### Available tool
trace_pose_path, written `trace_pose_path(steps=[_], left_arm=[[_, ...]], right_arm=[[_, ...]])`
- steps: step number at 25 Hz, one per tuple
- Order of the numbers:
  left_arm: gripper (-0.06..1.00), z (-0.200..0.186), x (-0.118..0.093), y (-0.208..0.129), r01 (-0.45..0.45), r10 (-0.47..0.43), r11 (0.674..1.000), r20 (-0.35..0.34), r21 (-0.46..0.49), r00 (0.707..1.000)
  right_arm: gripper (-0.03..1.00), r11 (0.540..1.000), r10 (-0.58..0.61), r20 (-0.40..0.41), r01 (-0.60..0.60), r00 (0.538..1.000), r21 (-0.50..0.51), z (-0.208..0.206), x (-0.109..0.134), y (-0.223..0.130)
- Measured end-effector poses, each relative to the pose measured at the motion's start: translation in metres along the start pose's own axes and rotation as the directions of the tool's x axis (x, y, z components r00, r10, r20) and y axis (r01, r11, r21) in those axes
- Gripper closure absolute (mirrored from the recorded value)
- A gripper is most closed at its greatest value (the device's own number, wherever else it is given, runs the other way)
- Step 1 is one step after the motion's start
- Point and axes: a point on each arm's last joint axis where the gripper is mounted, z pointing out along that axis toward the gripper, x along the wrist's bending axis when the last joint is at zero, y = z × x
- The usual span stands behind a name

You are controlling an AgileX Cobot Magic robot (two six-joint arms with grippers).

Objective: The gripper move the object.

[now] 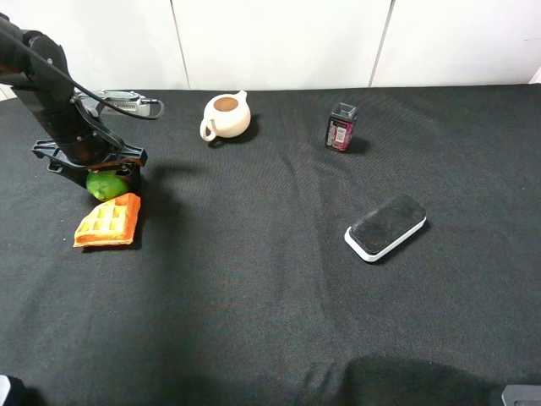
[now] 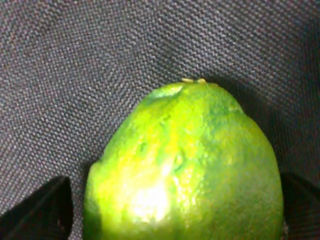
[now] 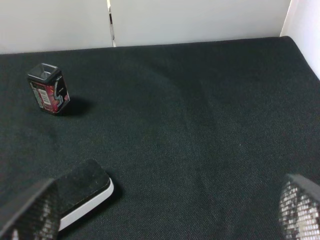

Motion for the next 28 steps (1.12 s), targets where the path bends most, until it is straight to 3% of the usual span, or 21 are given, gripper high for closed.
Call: trace_pose_path(steps=[12,28], left_arm=[[0.15,-0.030,0.001,0.001,0.003,-0.003,0.998,0.001,-0.064,1.000],[0.15,-0.116,0.002,-0.011,0.007,-0.007,0.969,0.003,-0.245,1.000]], right_arm=[[0.31,1.000,0.000,0.000,0.000,1.000,0.000,0.000,0.000,0.000],[0.31,1.000,0.000,0.000,0.000,1.000,0.000,0.000,0.000,0.000]])
